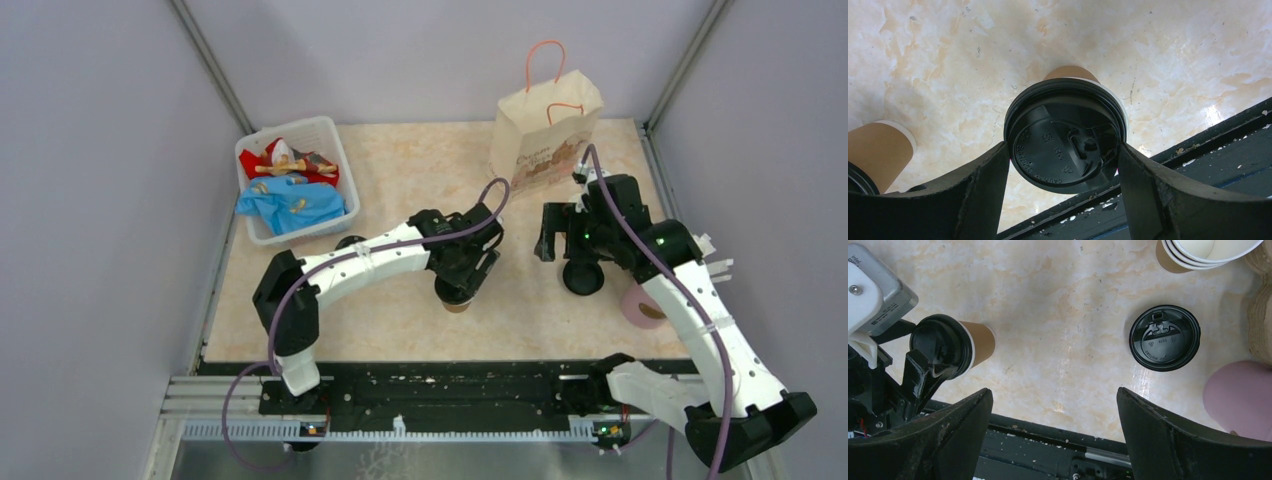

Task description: Pack the takeout coffee

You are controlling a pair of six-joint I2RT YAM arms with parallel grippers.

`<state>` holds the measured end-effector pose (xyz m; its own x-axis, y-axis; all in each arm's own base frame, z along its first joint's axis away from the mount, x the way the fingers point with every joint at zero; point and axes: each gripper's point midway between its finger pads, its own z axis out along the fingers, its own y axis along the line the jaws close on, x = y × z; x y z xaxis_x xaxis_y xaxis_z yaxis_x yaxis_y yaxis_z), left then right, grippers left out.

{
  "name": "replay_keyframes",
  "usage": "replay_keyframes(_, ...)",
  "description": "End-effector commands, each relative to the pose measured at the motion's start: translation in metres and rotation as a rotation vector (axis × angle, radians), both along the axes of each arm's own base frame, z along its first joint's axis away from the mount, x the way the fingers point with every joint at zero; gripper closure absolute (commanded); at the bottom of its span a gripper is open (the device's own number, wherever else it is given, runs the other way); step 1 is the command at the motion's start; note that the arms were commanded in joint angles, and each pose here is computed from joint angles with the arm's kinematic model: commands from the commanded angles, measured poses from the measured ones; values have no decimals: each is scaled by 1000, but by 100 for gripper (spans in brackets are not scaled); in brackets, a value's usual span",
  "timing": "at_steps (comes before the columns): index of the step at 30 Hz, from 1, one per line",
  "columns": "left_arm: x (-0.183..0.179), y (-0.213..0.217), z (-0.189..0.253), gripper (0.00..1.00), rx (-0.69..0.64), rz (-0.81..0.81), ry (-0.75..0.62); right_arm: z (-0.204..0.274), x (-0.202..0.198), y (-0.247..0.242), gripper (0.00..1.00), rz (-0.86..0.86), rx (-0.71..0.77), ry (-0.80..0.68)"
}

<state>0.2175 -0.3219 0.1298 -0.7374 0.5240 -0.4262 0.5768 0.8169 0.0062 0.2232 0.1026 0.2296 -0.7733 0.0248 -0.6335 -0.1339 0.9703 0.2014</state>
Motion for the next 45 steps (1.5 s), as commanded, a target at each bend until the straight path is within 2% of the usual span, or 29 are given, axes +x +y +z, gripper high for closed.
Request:
replay_keyframes(1,4,-9,2,21,-23,-19,-19,24,5,5,7,0,47,-79)
replay_keyframes(18,0,-13,-2,17,-22,-37,2,17,6,8,7,10,52,-72)
replay_keyframes(28,3,-14,7,2,-25,-36,-23,15,4,12,7,29,67,-60)
replay_keyframes(32,5,-14,29,2,-38,1,-34,8,3,17,7,39,87,-31)
replay_keyframes(35,3,-11,56,2,-112,30,-30,-11,-5,42,8,108,189,72)
replay_keyframes(38,3,2,71,3,-230,95,42,-32,-18,81,16,195,379,219)
replay_keyframes(41,-2,21,62,10,-411,163,204,-36,-20,118,20,251,609,290)
replay_keyframes(43,2,27,59,17,-568,206,253,-46,-22,128,24,257,679,322)
replay_keyframes(45,1,33,57,20,-668,241,294,-57,-24,135,32,263,718,352)
